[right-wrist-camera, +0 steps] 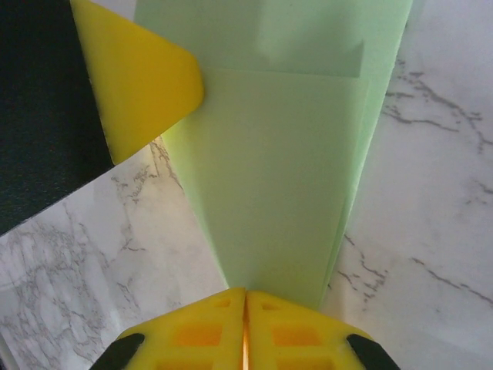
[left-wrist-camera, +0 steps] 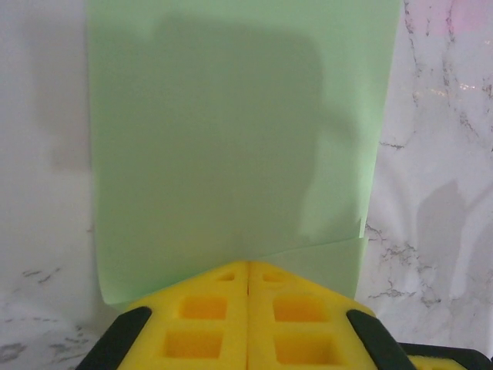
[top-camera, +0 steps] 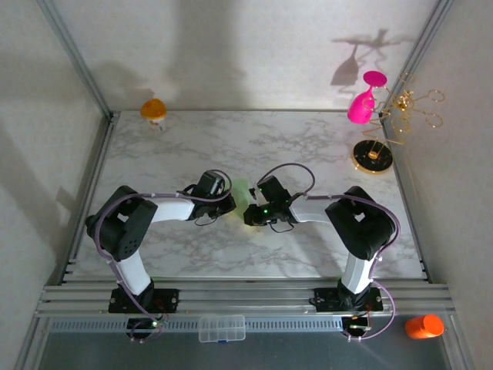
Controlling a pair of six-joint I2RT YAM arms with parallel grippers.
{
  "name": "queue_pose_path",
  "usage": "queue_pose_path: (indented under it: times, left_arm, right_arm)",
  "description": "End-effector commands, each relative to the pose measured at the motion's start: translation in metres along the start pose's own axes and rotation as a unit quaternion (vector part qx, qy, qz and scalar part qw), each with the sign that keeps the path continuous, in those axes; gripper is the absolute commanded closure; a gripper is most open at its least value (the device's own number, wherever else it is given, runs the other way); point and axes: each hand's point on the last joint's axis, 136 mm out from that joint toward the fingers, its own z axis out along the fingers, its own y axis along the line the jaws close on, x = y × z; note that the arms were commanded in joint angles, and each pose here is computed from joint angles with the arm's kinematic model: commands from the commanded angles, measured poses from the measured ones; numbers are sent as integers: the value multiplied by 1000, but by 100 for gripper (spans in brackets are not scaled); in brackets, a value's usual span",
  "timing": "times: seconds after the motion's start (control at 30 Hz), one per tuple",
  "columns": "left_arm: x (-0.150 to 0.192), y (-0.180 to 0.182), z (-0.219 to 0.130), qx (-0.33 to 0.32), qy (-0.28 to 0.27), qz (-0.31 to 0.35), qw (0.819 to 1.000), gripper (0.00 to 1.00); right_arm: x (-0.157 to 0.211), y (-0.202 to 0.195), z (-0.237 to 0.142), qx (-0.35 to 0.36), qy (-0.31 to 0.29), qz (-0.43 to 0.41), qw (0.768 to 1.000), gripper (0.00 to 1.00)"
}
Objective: Fold a paper plane with a square sheet of paper (pick it up from the middle)
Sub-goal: Third fold the triangle at the center of the table.
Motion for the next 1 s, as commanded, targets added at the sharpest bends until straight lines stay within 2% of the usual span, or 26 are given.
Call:
queue_pose_path:
  times: [0.0, 0.17, 0.37, 0.6, 0.97]
  left_arm:
    - [0, 26, 3, -52, -1, 5, 999, 95]
    - [9, 32, 6, -55, 16, 1, 998, 96]
    - [11, 35, 8, -60, 20, 0, 998, 96]
    - [14, 39, 9, -69, 23, -11, 997, 96]
    - [19, 55, 13, -98, 27, -28, 994, 97]
  right_arm:
    - [12, -14, -1, 29, 23, 12, 999, 89]
    - [-21, 30, -17, -39, -18, -37, 998, 88]
    - [-36, 31, -4, -34, -17, -44, 998, 90]
    - [-19, 12, 10, -11, 12, -27, 1000, 92]
    - [31, -14, 4, 15, 72, -20, 997, 93]
